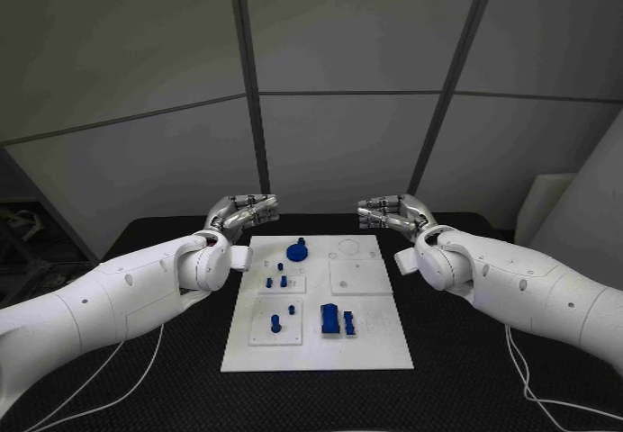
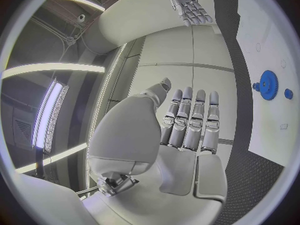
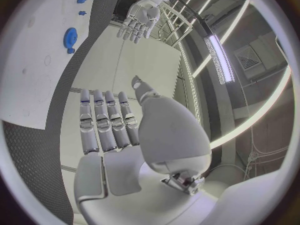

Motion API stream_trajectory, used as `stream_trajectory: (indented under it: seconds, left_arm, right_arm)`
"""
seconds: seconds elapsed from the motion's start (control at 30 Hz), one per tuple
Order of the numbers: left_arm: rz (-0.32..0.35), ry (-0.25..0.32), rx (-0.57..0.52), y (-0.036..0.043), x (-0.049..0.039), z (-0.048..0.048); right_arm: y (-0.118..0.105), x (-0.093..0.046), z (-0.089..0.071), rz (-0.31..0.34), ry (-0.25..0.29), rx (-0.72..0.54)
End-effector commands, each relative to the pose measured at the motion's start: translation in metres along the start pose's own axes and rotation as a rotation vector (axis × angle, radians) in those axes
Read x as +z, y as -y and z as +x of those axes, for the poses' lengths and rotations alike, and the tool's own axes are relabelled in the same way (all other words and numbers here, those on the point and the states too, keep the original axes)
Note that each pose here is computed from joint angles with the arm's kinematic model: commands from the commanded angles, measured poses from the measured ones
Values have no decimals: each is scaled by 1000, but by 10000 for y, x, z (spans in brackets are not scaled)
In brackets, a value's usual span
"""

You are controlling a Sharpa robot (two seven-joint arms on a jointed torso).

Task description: Assemble the parts on the task board

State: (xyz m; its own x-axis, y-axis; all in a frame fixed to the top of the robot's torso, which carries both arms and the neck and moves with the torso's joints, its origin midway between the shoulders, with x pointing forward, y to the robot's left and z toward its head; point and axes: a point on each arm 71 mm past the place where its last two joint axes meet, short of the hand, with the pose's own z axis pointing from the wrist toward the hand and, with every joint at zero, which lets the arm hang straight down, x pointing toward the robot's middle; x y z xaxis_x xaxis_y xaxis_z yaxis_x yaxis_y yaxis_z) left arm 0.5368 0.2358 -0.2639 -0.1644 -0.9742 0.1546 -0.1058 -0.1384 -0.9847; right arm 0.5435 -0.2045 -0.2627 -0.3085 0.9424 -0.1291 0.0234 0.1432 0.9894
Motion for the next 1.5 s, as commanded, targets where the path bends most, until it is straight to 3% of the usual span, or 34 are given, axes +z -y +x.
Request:
stream_trajectory:
  seconds: [0.03,0.2,0.4,0.6,0.83,0.97,1.5]
  left_arm:
    - [3,0,4,20,-7,6]
    - [10,16,18,34,-61,70]
    - [29,55,50,75,-205,220]
    - [63,112,100,162,-460,441]
    - [88,149,133,237,-654,583]
    - [93,155,139,251,-690,606]
    - [93,155,139,251,-691,607]
  right_arm:
    - [-10,-16,-8,-1,8,0]
    - [-56,-73,24,-19,39,20]
    - [-156,-228,101,-48,110,65]
    - [-288,-511,221,-61,216,120]
    - [-366,-728,302,-51,283,145]
    - [-379,-766,316,-48,294,148]
    - [-379,-767,316,-48,294,148]
